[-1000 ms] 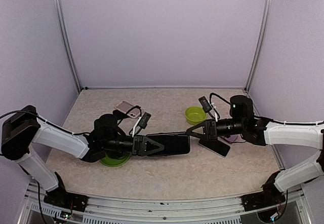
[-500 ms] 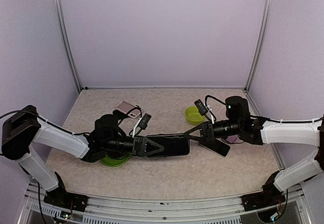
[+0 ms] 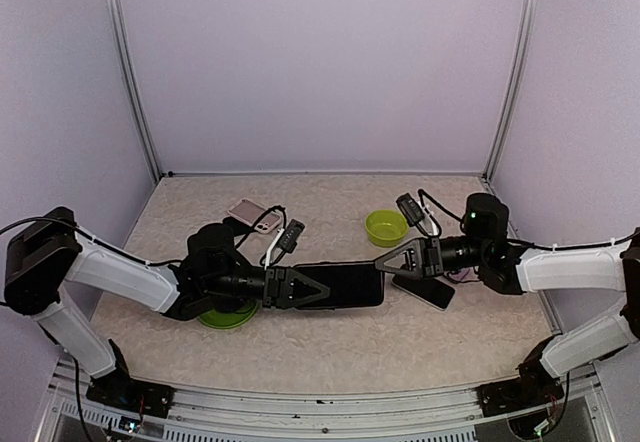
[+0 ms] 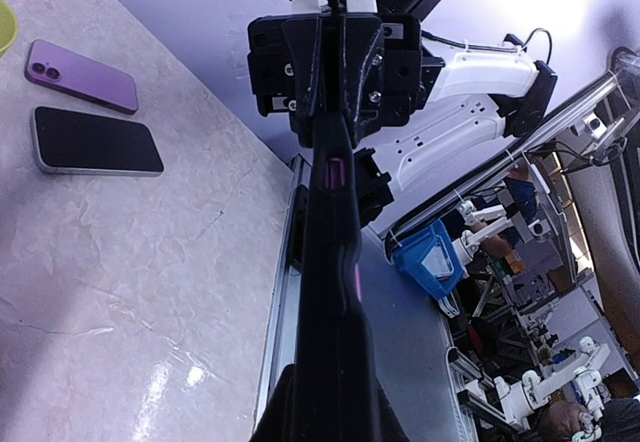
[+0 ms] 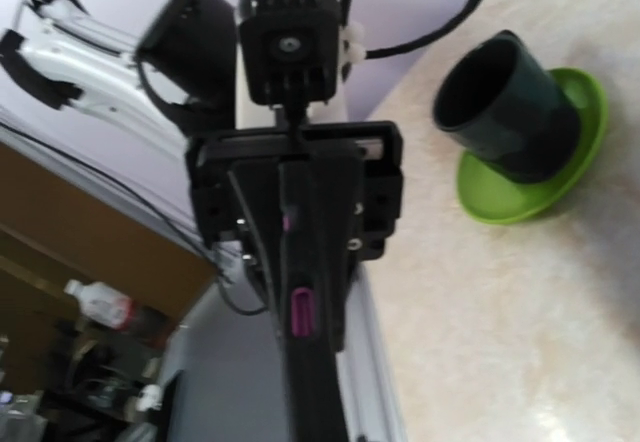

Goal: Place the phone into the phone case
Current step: Press the phone onto the phone case.

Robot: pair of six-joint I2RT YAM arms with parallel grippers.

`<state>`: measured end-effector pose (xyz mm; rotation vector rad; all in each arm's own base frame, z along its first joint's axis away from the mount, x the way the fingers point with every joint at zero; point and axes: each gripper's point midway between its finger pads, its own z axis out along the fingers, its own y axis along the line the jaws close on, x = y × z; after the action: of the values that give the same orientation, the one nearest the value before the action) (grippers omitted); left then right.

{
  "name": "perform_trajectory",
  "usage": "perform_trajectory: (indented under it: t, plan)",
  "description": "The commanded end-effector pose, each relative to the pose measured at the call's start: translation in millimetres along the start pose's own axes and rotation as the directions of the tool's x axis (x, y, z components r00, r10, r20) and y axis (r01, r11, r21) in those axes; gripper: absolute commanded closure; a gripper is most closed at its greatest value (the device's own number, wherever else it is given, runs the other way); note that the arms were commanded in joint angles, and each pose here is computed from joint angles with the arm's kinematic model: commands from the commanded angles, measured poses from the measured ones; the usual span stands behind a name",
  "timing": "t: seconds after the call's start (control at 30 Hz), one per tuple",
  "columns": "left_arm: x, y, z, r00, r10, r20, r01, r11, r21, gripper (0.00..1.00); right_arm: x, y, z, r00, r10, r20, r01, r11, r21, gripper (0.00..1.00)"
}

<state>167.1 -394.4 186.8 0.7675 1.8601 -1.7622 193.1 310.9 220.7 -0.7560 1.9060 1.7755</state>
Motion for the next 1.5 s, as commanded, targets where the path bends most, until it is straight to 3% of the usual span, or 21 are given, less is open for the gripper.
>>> perform_trajectory:
  t: [0.0, 0.33, 0.73, 1.27, 1.47]
  plan:
    - [-4.6, 22.3, -7.3, 0.999, -0.008, 0.033, 0.011, 0.997, -0.075, 1.0, -7.8, 27.6, -18.3, 1.0, -0.022, 0.004, 0.023, 0.991, -0.135, 0.92]
    - [-3.5, 22.0, -8.3, 0.999, -0.007, 0.031, 0.009, 0.997, -0.076, 1.0, -10.9, 18.0, -22.5, 1.0, -0.003, 0.023, 0.005, 0.995, -0.096, 0.64]
    - [-3.1, 24.5, -5.7, 0.999, -0.014, 0.031, 0.016, 0.997, -0.071, 1.0, -7.4, -39.4, -7.3, 1.0, 0.0, 0.012, -0.002, 0.977, 0.213, 0.57]
    - [-1.1, 32.4, -3.2, 0.999, -0.036, 0.027, 0.038, 0.995, -0.09, 1.0, 15.2, -65.7, 26.6, 0.99, -0.035, -0.133, 0.083, 0.924, 0.374, 0.71]
    - [0.3, 37.2, -2.7, 0.999, -0.047, 0.022, 0.049, 0.993, -0.11, 1.0, 13.9, -68.4, 26.7, 0.988, -0.064, -0.141, 0.118, 0.9, 0.42, 0.97]
